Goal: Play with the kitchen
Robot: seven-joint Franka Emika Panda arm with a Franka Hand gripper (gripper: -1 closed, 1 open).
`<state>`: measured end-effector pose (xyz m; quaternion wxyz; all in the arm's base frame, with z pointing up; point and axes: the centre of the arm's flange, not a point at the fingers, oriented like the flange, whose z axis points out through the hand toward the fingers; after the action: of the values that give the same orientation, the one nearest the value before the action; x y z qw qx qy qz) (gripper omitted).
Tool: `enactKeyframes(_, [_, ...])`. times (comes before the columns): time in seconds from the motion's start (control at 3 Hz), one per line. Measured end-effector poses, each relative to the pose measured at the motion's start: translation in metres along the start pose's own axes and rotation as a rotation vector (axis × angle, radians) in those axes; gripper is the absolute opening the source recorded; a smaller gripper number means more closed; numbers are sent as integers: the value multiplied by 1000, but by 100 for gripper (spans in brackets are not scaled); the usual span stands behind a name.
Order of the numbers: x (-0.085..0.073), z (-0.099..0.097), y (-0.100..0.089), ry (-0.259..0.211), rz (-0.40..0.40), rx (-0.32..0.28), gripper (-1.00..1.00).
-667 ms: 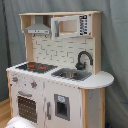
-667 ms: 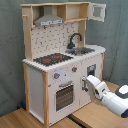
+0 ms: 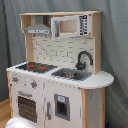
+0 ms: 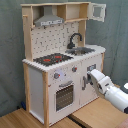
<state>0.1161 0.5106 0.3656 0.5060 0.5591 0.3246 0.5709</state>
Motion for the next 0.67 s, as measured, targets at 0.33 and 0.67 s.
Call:
enactKeyframes(0.33, [3, -1, 34, -30, -8, -22, 100])
enactKeyframes(0.67, [1, 2, 59, -81, -38, -44, 100])
